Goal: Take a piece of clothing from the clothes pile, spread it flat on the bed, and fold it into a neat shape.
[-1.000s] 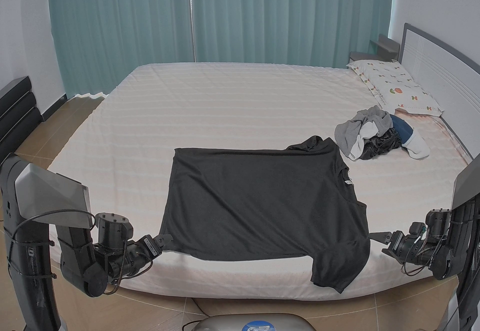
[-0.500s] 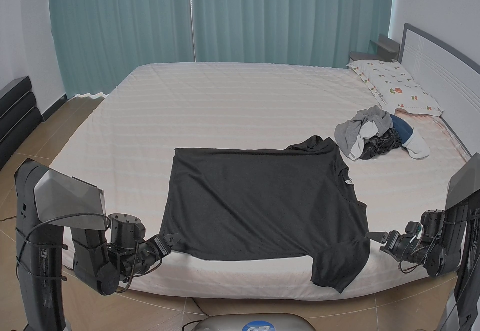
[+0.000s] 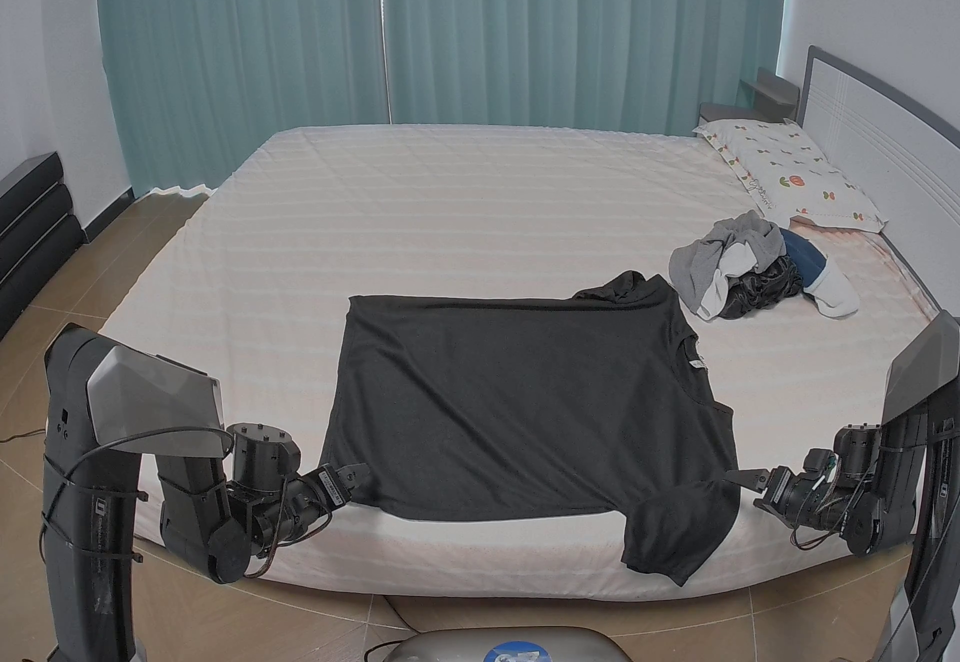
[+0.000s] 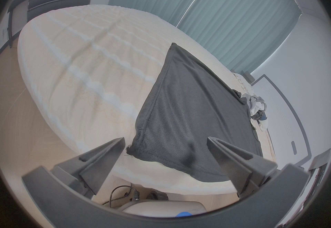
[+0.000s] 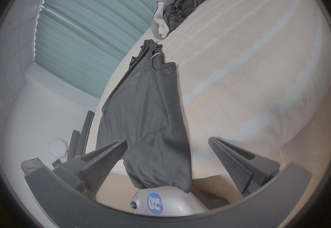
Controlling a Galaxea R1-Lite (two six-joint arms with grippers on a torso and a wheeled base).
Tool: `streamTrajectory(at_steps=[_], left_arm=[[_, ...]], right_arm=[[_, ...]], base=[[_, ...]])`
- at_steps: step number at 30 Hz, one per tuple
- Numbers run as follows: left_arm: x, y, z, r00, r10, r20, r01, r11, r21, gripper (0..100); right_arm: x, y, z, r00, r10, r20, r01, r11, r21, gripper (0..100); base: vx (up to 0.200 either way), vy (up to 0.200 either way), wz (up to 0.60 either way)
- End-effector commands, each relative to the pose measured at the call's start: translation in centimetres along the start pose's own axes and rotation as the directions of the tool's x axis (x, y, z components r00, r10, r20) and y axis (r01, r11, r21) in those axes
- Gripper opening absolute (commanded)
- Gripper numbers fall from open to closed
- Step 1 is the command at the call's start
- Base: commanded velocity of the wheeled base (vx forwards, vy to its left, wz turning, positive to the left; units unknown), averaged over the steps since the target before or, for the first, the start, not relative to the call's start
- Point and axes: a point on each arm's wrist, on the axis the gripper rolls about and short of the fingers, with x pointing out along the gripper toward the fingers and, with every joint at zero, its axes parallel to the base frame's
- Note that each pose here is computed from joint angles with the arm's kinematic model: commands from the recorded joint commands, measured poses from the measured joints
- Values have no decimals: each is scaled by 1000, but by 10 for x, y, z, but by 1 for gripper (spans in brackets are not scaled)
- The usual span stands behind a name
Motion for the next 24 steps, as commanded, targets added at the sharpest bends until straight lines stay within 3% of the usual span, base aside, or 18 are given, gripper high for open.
streamTrajectory(at_steps=[1, 11, 13, 17, 24], left_arm=[[1, 1, -2, 1000, 3, -6, -3, 1000, 1, 0], [-10, 13, -8, 997, 80, -10, -81, 997, -20, 0], [-14, 24, -1, 994, 110, -2, -110, 992, -62, 0], [-14, 25, -1, 994, 110, -6, -110, 992, -65, 0], [-20, 26, -2, 993, 116, -7, -116, 991, -65, 0]], right_arm=[[1, 0, 0, 1000, 4, 4, -4, 1000, -4, 100], [0, 0, -1, 1000, -1, 2, 1, 1000, -8, 100], [3, 0, -5, 999, -41, 5, 42, 999, -35, 100], [6, -1, -8, 997, -71, 11, 71, 996, -60, 100], [10, 5, -10, 999, -53, 2, 53, 995, -81, 100]], base=[[0, 0, 0], [0, 0, 0], [0, 0, 0], [0, 0, 0], [0, 0, 0]])
